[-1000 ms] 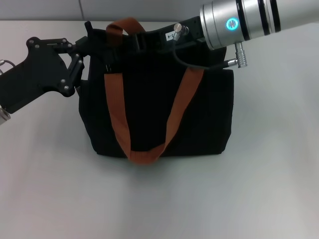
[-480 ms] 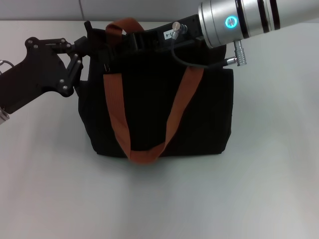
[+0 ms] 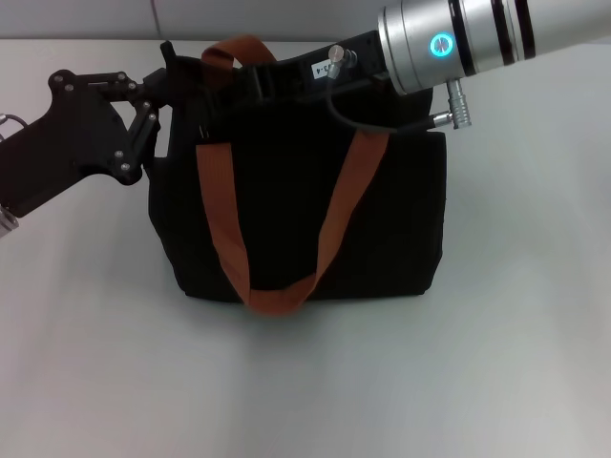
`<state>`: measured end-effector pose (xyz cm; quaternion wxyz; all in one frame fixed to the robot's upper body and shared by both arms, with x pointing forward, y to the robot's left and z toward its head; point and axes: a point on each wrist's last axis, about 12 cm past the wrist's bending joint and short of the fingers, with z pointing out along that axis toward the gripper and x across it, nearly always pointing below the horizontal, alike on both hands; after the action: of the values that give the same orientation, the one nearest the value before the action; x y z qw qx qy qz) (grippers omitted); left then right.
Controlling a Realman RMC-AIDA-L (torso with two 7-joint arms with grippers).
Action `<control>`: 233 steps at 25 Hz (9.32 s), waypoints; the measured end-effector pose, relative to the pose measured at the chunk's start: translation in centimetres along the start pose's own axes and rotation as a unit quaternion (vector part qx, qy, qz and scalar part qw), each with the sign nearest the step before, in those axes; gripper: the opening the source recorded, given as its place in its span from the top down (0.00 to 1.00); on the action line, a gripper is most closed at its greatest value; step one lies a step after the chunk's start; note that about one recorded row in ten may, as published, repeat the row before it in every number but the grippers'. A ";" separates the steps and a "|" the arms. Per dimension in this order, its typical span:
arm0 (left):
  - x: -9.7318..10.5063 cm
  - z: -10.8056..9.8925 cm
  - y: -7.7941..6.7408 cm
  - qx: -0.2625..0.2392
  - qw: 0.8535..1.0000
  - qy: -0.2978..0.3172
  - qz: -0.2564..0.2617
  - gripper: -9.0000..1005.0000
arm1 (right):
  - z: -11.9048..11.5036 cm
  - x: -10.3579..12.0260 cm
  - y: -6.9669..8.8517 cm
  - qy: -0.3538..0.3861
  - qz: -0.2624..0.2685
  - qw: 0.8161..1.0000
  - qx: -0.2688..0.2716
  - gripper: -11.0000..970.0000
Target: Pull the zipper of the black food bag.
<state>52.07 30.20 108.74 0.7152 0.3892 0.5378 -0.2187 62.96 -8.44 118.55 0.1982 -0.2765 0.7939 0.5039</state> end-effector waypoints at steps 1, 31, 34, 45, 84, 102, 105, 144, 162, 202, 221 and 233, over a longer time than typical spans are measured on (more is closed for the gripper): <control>0.0 0.0 0.0 0.000 1.000 0.000 0.000 0.97 | 0.0 0.0 -0.1 -0.001 0.000 1.000 0.001 0.71; -0.3 0.4 0.4 -0.003 1.000 -0.009 -0.009 0.97 | 0.1 0.0 -0.1 -0.019 -0.005 1.000 -0.008 0.71; -0.3 0.4 0.4 -0.003 1.000 -0.009 -0.009 0.97 | 0.1 0.0 0.1 -0.014 -0.007 1.000 -0.014 0.71; -0.4 0.4 0.5 -0.005 1.000 -0.012 -0.008 0.97 | 0.1 0.1 -0.1 -0.017 -0.005 1.000 -0.008 0.71; -0.4 0.3 0.3 -0.003 1.000 -0.015 -0.010 0.97 | 0.4 -0.1 0.5 -0.006 -0.006 1.000 -0.022 0.54; -0.4 0.3 0.3 -0.003 1.000 -0.016 -0.011 0.97 | 0.8 -0.2 0.6 0.003 -0.017 1.000 -0.014 0.74; -0.4 0.3 0.3 -0.003 1.000 -0.016 -0.011 0.97 | 0.9 -0.2 0.6 0.004 -0.018 1.000 -0.011 0.78; -0.5 0.1 0.5 -0.013 1.000 -0.021 -0.010 0.97 | -0.1 -0.1 0.1 0.001 -0.009 1.000 0.023 0.99; -0.6 0.2 0.7 -0.017 1.000 -0.022 -0.008 0.97 | -1.4 0.4 -0.4 -0.009 -0.007 0.999 0.040 0.99; -0.3 0.3 1.0 -0.024 1.000 -0.008 -0.007 0.97 | -6.4 3.2 -1.5 -0.039 0.014 0.995 0.095 0.99; -0.3 0.4 0.9 -0.025 1.000 -0.009 -0.008 0.97 | -9.8 4.6 -2.3 -0.070 0.034 0.990 0.120 0.99; -0.3 0.4 1.0 -0.026 1.000 -0.007 -0.008 0.97 | -11.1 5.1 -2.9 -0.089 0.045 0.986 0.130 0.99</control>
<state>52.92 30.44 109.34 0.7274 0.3646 0.5409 -0.2130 60.53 -20.73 118.13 0.2795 -0.1667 0.8436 0.4272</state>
